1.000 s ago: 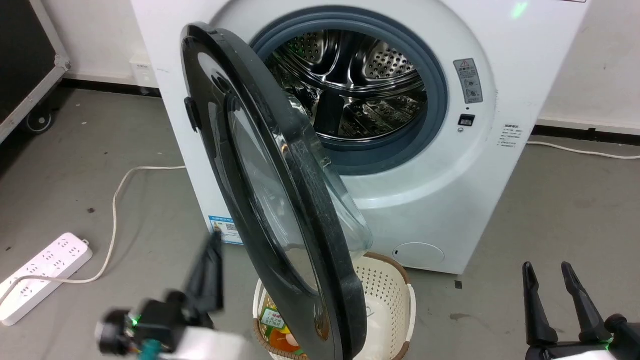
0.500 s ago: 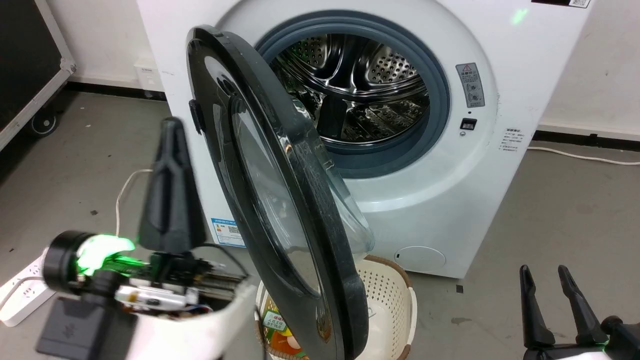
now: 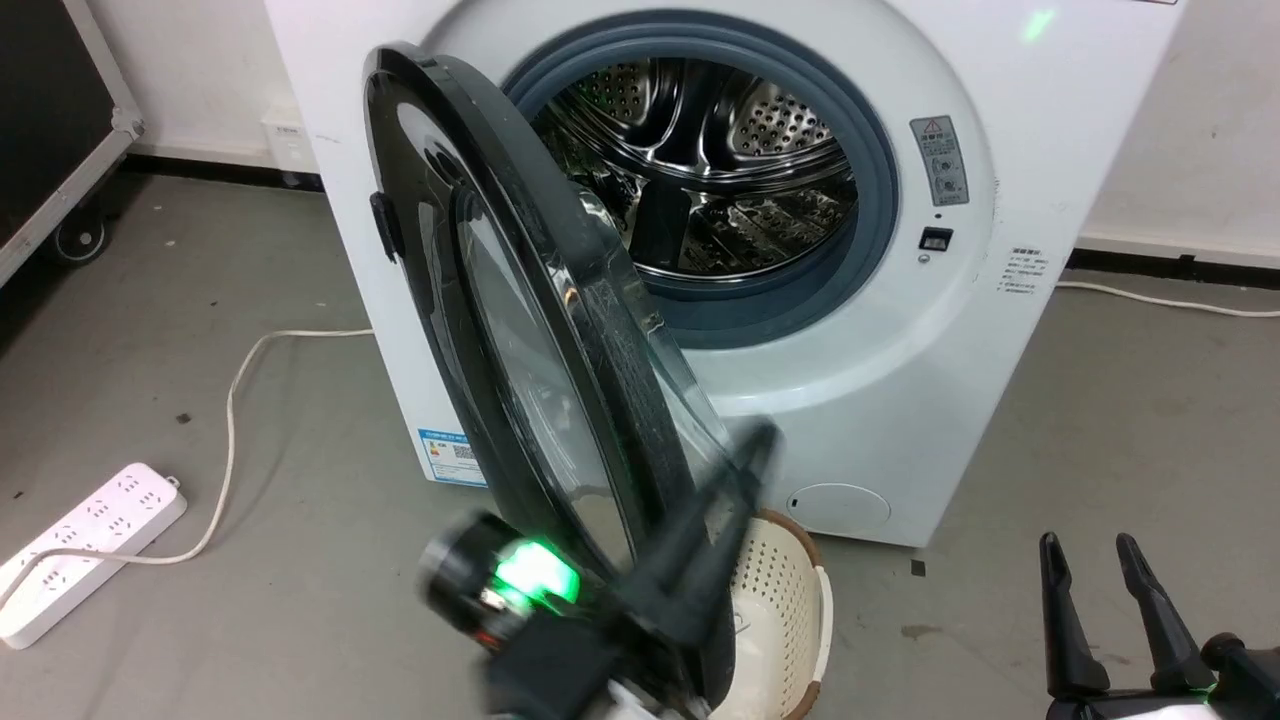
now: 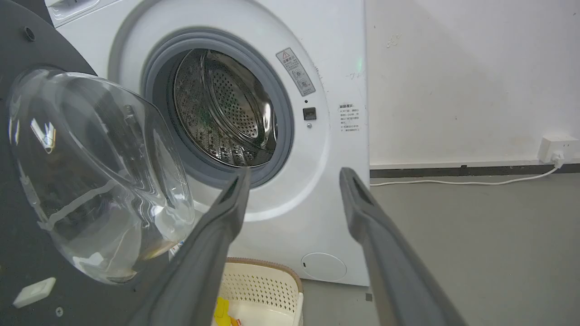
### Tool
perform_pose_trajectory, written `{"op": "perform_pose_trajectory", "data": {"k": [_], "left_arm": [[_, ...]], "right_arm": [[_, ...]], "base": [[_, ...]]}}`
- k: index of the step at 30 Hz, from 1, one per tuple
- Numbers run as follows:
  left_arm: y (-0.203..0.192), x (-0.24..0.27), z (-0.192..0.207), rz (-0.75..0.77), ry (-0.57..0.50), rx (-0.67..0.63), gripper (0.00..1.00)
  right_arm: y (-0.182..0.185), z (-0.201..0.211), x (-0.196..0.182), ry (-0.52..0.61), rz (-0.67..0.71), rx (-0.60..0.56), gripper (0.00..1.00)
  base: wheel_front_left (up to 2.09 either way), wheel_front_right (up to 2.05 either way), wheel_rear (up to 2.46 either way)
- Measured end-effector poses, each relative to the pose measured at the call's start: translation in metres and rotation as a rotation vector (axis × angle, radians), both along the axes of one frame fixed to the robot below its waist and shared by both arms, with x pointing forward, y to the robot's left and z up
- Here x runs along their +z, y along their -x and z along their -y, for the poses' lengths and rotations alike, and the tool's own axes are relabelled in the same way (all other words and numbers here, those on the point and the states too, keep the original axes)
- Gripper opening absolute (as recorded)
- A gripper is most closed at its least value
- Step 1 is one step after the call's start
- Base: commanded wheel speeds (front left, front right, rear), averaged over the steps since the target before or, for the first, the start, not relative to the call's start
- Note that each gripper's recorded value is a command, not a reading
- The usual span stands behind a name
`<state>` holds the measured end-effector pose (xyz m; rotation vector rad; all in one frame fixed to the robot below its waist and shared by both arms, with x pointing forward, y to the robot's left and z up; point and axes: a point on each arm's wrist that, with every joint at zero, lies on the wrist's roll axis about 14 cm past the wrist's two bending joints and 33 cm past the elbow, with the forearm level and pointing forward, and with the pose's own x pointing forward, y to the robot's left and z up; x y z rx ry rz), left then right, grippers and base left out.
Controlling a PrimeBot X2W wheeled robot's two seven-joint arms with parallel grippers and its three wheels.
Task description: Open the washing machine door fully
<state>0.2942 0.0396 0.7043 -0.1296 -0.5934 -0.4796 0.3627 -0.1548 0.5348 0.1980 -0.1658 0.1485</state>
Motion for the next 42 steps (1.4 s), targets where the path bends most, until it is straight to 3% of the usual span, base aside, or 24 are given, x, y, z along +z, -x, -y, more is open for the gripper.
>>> {"op": "perform_pose_trajectory", "data": {"k": [6,15,29,42], "left_arm": [[-0.006,-0.068,0.025,-0.272,-0.030,-0.095,0.00],[-0.006,-0.140,0.039,-0.503,-0.096,-0.138,0.00],[0.007,-0.167,-0.013,-0.572,-0.084,0.046,0.00],[0.032,-0.161,-0.099,-0.579,-0.012,0.384,0.00]], "right_arm": [[-0.002,-0.001,-0.003,-0.001,-0.009,0.002,1.00],[-0.005,-0.004,-0.008,-0.010,-0.025,0.011,1.00],[-0.024,-0.050,-0.009,-0.023,-0.035,0.142,1.00],[-0.045,-0.151,-0.008,-0.038,-0.041,0.405,1.00]], "base": [[0.00,0.00,0.00],[0.00,0.00,0.00],[0.00,0.00,0.00],[0.00,0.00,0.00]]}}
